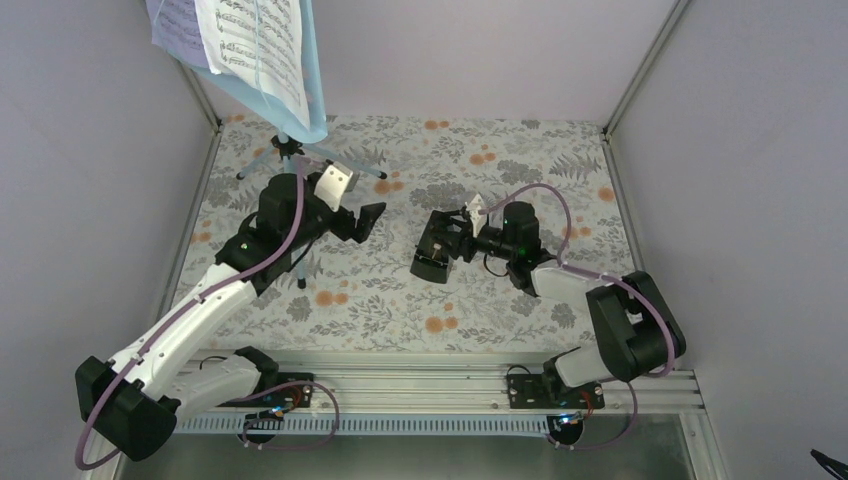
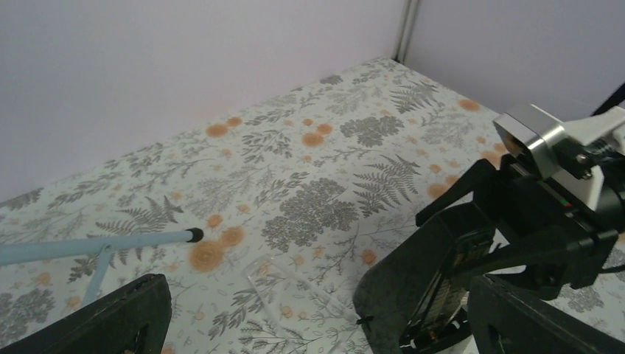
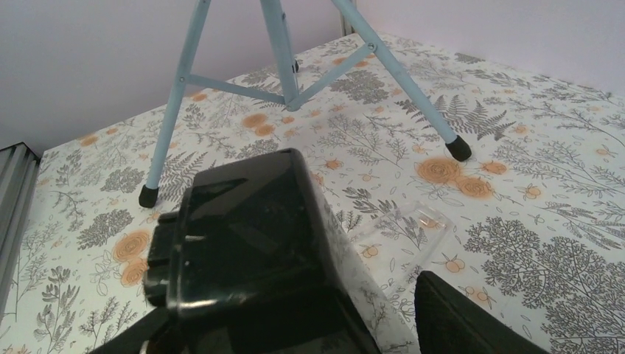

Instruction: Pack up the instrument practice props

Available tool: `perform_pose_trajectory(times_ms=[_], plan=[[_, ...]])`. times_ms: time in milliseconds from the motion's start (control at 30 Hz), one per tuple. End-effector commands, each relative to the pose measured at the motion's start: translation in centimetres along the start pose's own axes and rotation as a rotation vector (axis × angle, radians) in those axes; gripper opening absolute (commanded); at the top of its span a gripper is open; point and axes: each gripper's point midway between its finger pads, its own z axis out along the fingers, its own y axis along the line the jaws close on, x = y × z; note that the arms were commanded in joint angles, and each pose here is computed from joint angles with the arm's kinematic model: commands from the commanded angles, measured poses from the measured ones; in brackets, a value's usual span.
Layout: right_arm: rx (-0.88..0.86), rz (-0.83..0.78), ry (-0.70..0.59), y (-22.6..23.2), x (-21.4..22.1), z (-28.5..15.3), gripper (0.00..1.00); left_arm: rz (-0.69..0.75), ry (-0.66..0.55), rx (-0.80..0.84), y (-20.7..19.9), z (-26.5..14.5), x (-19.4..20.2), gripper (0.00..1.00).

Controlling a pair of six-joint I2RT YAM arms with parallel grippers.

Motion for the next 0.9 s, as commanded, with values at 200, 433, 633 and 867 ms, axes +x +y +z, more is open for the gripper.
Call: perform_pose_trajectory(times_ms=[200, 433, 633, 867], plan=[[-0.028, -0.001, 0.004, -1.2, -0.8, 0.6, 0.64, 0.042, -0.015, 0.081, -1.8, 0.3, -0.4, 1.00], [-0.050, 0.003, 0.006, -1.3, -1.0, 0.8, 0.63, 0.052, -0.013, 0.099, -2.4, 0.4, -0.3, 1.00], [-0.076, 0.011, 0.009, -0.8, -0.7, 0.5, 0.75, 0.051, 0.001, 0.110, -2.8, 0.7, -0.1, 1.00], [0.017, 0.004, -0.052, -0.8, -1.2, -1.7, 1.00, -0.034, 0.076, 0.214, -6.6, 3.3, -0.2, 1.00]])
